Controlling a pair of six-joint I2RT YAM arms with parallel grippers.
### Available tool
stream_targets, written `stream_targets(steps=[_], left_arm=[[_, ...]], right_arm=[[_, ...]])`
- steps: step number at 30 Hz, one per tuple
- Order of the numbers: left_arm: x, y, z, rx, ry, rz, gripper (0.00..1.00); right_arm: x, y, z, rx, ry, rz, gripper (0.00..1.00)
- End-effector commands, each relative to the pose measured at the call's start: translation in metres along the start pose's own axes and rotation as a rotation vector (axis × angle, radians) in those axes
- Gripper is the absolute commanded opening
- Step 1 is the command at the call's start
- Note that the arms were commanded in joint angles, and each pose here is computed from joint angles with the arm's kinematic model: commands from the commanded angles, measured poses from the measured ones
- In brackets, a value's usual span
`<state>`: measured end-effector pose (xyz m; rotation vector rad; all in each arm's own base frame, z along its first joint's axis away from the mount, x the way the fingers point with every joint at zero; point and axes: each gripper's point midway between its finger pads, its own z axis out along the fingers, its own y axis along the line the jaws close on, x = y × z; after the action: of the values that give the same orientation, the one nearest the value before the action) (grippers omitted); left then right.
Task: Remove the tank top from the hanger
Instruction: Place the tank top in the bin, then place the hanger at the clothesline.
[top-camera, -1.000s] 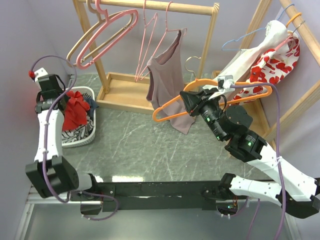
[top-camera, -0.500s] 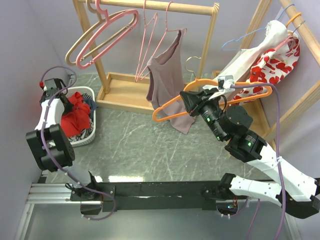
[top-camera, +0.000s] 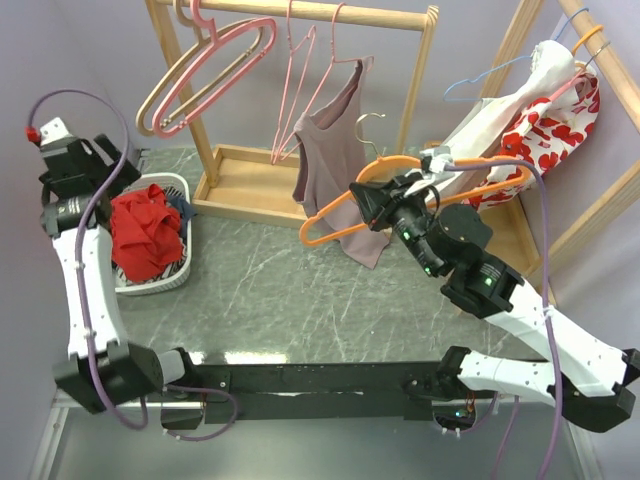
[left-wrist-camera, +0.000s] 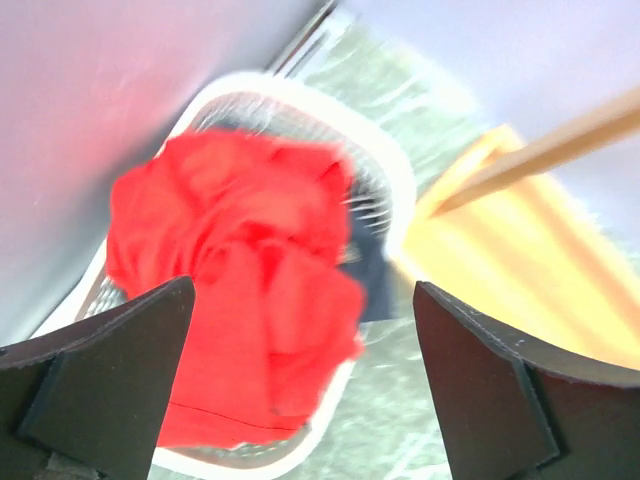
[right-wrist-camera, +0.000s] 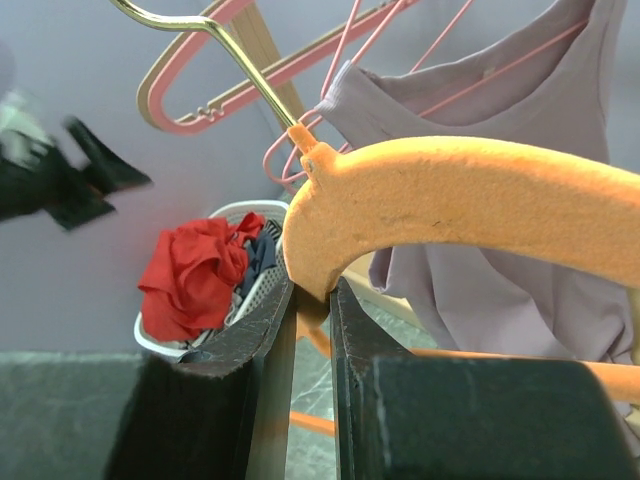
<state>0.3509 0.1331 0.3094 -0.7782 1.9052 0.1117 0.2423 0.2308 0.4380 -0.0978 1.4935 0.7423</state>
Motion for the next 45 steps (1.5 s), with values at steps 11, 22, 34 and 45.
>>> stream_targets(steps=[11,22,34,45], left_arm=[[0.034,-0.135,-0.229,1.136,-0.068,0.195,0.99],[0.073,-0.182,-0.271,1.51,0.097,0.253,0.99],[0.14,-0.249,-0.301,1.575,0.237,0.377,0.99],[0.131,-0.247,-0.29,1.47,0.168,0.36,0.14]], right_arm=[[-0.031,0.051,0.025,-0.188,-0.01,0.029,0.01],[-0.011,0.083,0.027,-0.34,0.095,0.062,0.01],[-0.005,0.09,0.033,-0.369,0.123,0.075,0.01],[-0.005,0.081,0.031,-0.333,0.114,0.085,0.01]])
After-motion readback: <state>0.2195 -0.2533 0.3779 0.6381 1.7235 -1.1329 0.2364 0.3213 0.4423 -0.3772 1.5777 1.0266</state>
